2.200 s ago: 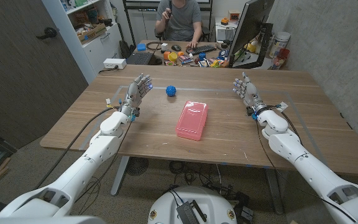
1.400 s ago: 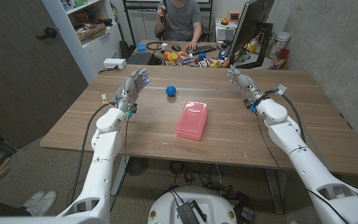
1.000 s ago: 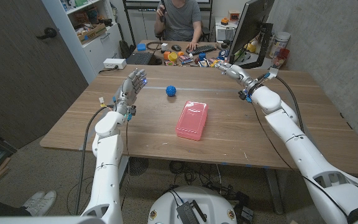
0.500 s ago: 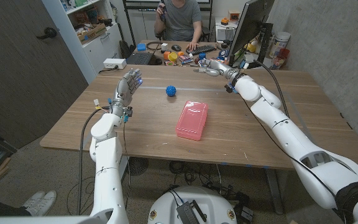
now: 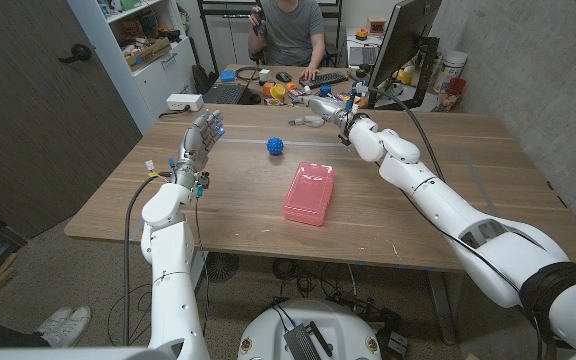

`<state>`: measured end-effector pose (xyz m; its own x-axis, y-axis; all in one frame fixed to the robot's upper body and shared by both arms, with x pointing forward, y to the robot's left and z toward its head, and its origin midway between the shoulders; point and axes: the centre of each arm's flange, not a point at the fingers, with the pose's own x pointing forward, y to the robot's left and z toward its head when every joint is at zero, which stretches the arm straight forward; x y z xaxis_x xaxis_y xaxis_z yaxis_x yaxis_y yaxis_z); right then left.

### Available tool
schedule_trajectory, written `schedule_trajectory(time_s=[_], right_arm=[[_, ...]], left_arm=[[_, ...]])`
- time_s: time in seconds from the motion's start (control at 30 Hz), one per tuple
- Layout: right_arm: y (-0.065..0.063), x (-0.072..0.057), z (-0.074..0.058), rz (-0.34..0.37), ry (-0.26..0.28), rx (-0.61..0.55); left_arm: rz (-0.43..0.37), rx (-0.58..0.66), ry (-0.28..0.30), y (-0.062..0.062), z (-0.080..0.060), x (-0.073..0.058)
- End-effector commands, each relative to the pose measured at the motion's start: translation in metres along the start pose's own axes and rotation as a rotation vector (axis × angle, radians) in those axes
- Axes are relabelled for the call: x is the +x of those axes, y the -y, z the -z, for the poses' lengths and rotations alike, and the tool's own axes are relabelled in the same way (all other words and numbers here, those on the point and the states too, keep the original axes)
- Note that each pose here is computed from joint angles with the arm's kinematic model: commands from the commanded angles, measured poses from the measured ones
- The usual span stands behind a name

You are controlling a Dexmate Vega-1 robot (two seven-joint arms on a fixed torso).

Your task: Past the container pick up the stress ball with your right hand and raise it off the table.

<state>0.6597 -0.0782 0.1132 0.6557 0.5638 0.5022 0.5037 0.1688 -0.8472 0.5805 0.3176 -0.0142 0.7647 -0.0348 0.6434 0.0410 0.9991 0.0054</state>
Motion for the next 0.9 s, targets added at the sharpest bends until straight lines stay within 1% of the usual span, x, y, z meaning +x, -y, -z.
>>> schedule_trajectory(time_s=[0.03, 0.13, 0.23, 0.37, 0.47, 0.57, 0.67, 0.73, 0.77, 0.8, 0.83, 0.87, 0.9], right_arm=[[-0.026, 0.021, -0.041, -0.015, 0.092, -0.145], [-0.035, 0.026, -0.043, -0.023, 0.097, -0.141], [-0.042, 0.032, -0.046, -0.048, 0.101, -0.155], [-0.051, 0.043, -0.051, -0.076, 0.111, -0.186], [-0.056, 0.052, -0.055, -0.082, 0.121, -0.200], [-0.061, 0.061, -0.059, -0.096, 0.134, -0.215], [-0.066, 0.068, -0.062, -0.110, 0.135, -0.229], [-0.069, 0.073, -0.061, -0.133, 0.109, -0.230], [-0.071, 0.076, -0.060, -0.168, 0.069, -0.234], [-0.072, 0.077, -0.059, -0.186, 0.049, -0.239], [-0.072, 0.077, -0.059, -0.186, 0.049, -0.239], [-0.075, 0.080, -0.058, -0.228, 0.006, -0.241], [-0.075, 0.080, -0.057, -0.240, -0.008, -0.230]], left_arm=[[-0.010, 0.025, 0.009, 0.000, -0.005, -0.002], [-0.012, 0.032, 0.008, 0.000, -0.006, -0.002], [-0.027, 0.045, 0.007, -0.001, -0.006, -0.003], [-0.035, 0.058, 0.002, -0.001, -0.003, -0.002], [-0.038, 0.060, 0.002, -0.001, -0.002, -0.002], [-0.042, 0.063, 0.004, -0.001, -0.003, -0.002], [-0.046, 0.068, 0.011, -0.001, -0.004, -0.003], [-0.049, 0.069, 0.013, -0.001, -0.005, -0.004], [-0.051, 0.072, 0.013, -0.002, -0.006, -0.004], [-0.052, 0.072, 0.012, -0.002, -0.006, -0.005], [-0.052, 0.072, 0.012, -0.002, -0.006, -0.005], [-0.054, 0.075, 0.012, -0.003, -0.006, -0.005], [-0.053, 0.075, 0.011, -0.003, -0.006, -0.005]])
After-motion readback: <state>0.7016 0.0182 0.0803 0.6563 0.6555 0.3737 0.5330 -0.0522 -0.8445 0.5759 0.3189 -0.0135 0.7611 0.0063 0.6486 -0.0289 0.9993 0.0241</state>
